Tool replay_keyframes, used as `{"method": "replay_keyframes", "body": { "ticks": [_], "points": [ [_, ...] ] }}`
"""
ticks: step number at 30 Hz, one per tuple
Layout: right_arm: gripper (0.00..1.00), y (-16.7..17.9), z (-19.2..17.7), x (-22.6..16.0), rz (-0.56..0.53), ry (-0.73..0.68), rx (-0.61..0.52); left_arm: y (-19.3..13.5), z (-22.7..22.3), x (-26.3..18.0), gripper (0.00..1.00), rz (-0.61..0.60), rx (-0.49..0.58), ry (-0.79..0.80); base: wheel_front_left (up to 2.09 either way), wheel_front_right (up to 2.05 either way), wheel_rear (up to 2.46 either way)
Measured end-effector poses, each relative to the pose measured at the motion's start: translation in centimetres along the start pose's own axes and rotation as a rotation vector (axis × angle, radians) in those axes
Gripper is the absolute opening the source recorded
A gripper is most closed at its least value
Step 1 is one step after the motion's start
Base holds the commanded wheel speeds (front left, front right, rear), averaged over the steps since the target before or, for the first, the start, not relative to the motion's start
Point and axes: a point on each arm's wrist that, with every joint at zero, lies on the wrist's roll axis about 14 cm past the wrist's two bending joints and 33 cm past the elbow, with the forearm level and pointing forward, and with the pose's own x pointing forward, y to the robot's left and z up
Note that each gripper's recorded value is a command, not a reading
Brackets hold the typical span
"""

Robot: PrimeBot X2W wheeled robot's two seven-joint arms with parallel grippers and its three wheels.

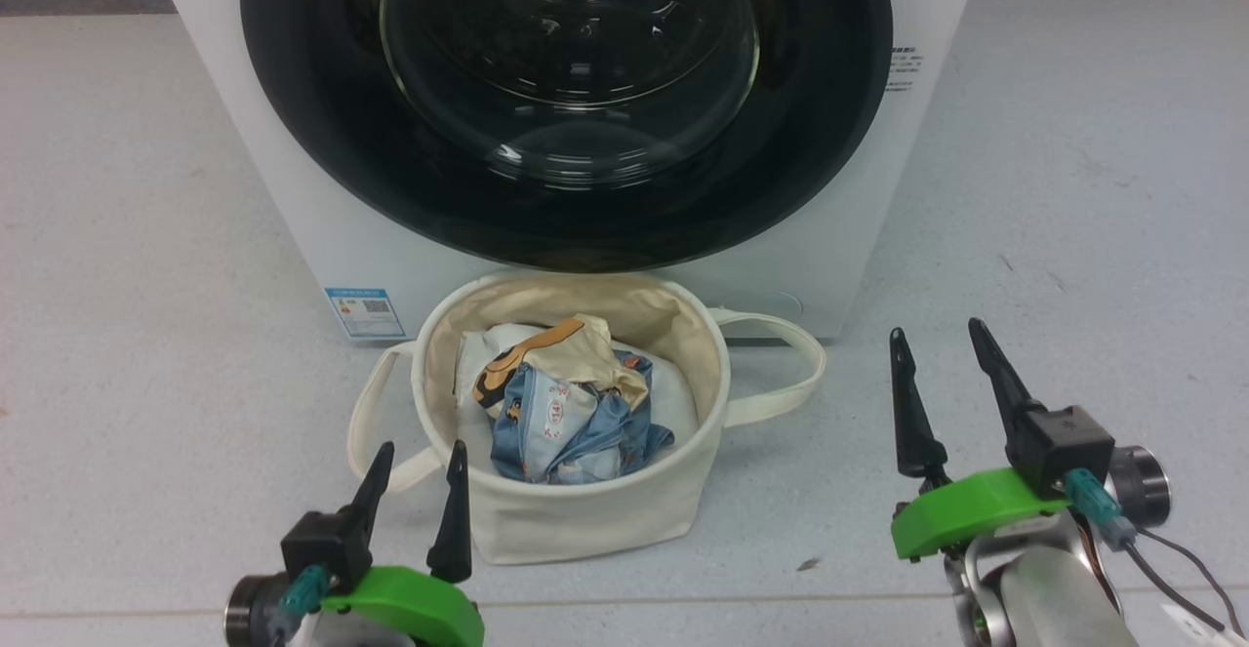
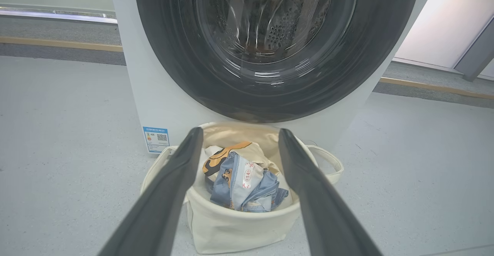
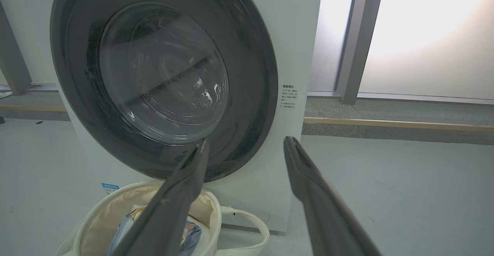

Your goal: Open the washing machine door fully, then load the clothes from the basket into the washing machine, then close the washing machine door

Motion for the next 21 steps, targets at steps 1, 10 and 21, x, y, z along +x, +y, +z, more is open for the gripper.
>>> {"method": "replay_keyframes", "body": {
  "ticks": [1, 10, 21],
  "points": [
    [1.00, 0.0, 0.0, 0.0, 0.000, 0.001, 0.001, 0.0, 0.0, 0.0, 1.00, 0.001, 0.000, 0.000, 0.00, 0.00, 0.00],
    [1.00, -0.1, -0.2, 0.1, -0.002, 0.004, 0.008, 0.2, -1.0, 0.0, 1.00, 0.005, -0.004, 0.034, 0.00, 0.00, 0.00],
    [1.00, 0.0, 0.1, 0.1, 0.000, -0.006, 0.007, -0.7, -2.5, -0.4, 1.00, -0.030, 0.015, 0.083, 0.74, 0.07, -0.81]
  ]
}}
